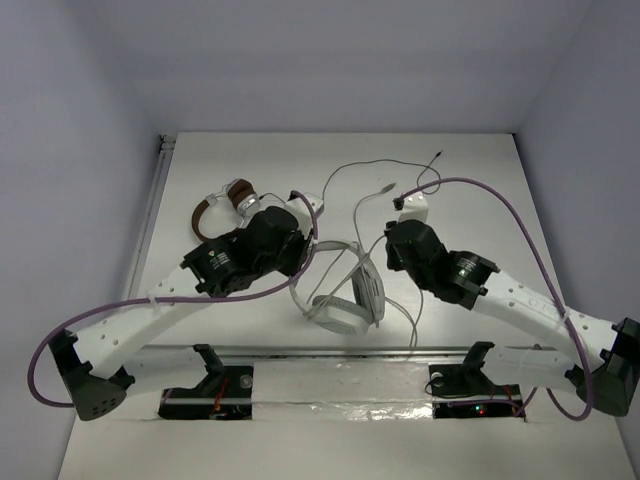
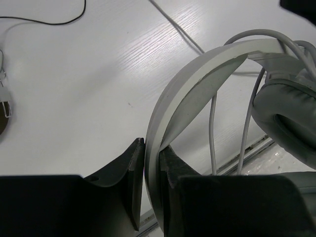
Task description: Wrap the headphones
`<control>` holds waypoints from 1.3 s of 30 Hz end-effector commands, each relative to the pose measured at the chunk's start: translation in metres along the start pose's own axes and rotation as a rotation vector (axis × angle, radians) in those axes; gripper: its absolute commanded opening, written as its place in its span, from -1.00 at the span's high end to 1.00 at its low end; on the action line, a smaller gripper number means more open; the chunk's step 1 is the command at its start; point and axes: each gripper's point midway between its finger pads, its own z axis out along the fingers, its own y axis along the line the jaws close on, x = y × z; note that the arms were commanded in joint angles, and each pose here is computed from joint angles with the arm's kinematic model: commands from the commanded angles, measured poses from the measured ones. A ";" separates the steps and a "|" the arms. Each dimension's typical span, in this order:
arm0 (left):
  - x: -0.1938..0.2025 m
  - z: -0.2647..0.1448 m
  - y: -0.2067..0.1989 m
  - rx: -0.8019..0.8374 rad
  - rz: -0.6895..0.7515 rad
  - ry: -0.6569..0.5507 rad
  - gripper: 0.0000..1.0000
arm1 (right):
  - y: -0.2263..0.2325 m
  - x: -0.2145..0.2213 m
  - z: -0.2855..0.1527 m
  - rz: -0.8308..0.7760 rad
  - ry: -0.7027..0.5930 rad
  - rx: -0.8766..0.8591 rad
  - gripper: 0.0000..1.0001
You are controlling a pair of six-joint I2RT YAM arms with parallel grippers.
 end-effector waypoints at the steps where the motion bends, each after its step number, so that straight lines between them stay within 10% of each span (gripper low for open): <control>1: -0.047 -0.031 -0.022 0.126 -0.060 -0.155 1.00 | 0.012 -0.025 0.001 0.178 -0.101 -0.119 0.49; 16: -0.102 -0.062 -0.042 0.366 -0.148 -0.302 1.00 | 0.053 -0.019 -0.002 0.369 -0.197 -0.636 0.38; 39: -0.202 -0.086 -0.029 0.514 -0.421 -0.566 1.00 | 0.104 0.027 0.004 0.389 -0.137 -0.977 0.33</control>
